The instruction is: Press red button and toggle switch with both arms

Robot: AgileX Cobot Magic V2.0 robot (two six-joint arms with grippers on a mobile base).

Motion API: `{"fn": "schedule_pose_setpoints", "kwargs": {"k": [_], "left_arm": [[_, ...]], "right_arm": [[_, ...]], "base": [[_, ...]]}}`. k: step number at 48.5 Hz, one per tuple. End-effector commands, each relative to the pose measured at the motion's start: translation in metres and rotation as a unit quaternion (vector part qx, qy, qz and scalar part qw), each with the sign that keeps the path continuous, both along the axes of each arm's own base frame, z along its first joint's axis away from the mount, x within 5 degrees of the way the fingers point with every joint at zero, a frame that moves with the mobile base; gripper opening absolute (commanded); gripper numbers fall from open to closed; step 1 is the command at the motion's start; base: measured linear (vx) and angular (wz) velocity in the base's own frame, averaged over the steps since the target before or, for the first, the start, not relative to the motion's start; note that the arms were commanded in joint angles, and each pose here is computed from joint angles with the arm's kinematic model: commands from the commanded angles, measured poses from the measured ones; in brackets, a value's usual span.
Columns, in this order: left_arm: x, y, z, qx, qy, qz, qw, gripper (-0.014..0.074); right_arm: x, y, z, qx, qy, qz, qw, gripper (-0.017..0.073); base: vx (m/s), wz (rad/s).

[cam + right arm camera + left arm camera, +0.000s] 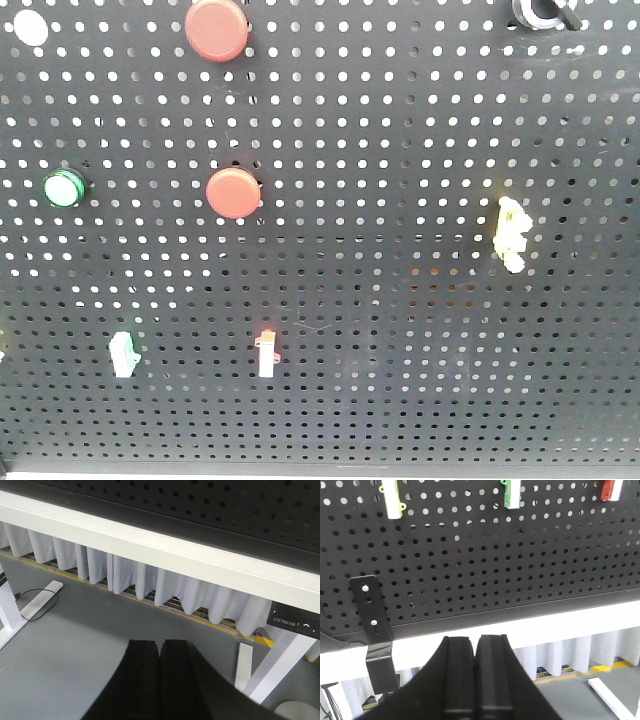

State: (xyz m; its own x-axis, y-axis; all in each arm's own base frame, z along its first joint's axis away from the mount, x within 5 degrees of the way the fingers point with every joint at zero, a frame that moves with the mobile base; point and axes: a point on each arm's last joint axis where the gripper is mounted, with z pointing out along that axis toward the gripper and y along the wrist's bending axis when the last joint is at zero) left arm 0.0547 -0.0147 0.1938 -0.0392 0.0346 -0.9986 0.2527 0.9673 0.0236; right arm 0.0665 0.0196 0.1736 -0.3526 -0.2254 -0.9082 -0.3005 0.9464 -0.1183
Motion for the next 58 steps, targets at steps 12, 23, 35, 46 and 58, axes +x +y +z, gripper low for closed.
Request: {"fn": "schedule_pose_setpoints", "kwargs": {"k": [12, 23, 35, 46, 58], "left_arm": [[0.0, 0.001, -0.004, -0.012, -0.027, 0.004, 1.0, 0.0002], [0.0, 0.001, -0.004, -0.012, -0.027, 0.004, 1.0, 0.0002], [0.0, 0.001, -0.004, -0.012, -0.027, 0.004, 1.0, 0.0002], [0.0, 0.001, -0.003, -0.012, -0.028, 0.004, 1.0, 0.0002], [0.0, 0.001, -0.003, -0.012, -0.028, 0.004, 1.0, 0.0002]], "right_arm": [[0.004, -0.003, 0.014, 0.002, -0.04, -0.017, 0.999, -0.0003], [0.005, -0.005, 0.015, 0.078, -0.028, -0.064, 0.994, -0.0003], [-0.003, -0.015, 0.011, 0.122, -0.116, -0.114, 0.979, -0.0003], [-0.01, -0.016, 0.019, 0.084, -0.185, -0.102, 0.974, -0.0003], [-0.01, -0.02, 0.018, 0.079, -0.185, -0.136, 0.97, -0.0003]], "base": [[0.0, 0.0], [0.0, 0.0], [0.0, 0.0], [0.0, 0.0], [0.0, 0.0]]}}
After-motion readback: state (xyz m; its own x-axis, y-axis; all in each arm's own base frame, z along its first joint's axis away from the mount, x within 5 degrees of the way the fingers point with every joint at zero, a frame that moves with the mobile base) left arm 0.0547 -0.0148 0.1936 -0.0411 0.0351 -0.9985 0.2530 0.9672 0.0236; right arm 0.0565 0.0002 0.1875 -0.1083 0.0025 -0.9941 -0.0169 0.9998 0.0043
